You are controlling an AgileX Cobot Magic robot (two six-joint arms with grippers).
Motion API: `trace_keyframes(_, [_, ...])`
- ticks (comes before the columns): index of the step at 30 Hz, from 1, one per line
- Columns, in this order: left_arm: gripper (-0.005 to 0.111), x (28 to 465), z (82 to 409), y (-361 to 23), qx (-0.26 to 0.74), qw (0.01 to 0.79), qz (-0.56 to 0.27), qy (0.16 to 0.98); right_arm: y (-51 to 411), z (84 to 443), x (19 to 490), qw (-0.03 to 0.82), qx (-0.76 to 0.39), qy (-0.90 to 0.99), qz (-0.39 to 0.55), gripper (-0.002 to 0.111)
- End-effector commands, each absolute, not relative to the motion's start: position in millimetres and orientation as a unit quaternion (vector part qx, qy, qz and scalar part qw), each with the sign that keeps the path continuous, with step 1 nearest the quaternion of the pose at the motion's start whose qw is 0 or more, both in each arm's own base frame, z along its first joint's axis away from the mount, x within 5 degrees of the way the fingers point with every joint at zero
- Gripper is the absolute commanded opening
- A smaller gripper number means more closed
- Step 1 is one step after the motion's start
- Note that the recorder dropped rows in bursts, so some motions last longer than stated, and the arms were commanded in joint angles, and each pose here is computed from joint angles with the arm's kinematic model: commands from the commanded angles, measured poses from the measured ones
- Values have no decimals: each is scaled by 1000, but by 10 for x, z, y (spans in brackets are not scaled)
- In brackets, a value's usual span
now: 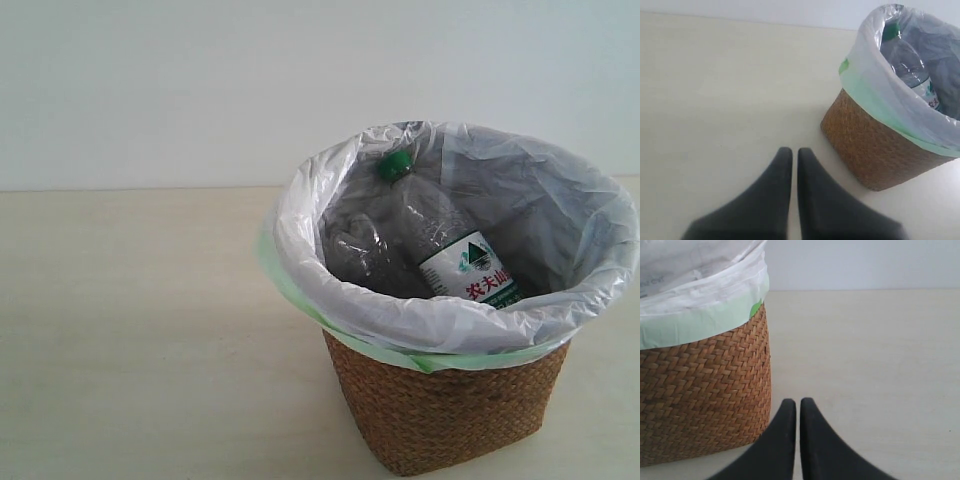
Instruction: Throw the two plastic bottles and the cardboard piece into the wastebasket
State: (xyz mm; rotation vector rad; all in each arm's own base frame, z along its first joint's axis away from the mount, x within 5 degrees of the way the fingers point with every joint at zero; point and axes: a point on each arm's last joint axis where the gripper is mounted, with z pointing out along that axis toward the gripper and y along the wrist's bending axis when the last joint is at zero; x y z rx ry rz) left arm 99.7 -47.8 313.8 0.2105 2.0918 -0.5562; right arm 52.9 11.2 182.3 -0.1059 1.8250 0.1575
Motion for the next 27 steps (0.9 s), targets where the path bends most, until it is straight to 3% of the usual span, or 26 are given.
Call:
trace_keyframes(1, [4,928,3205,-452,100,503,-214,831,106,1834,528,613,-46,786,62,0])
trace_keyframes(5, [4,741,3220,-307,90,644,-162,742,106,1834,528,613,-46,786,62,0])
trace_keyframes(6, [4,660,3165,-231,67,696,-142,700,106,1834,528,613,-46,786,62,0])
trace_keyframes(10, [4,460,2863,-53,7,785,-78,614,106,1834,528,613,-46,786,62,0])
trace_keyframes(20, [4,544,2242,57,-50,777,-17,628,106,1834,528,613,-46,786,62,0])
trace_keyframes(27, [4,550,2215,40,-31,767,-8,640,106,1834,528,613,-46,786,62,0])
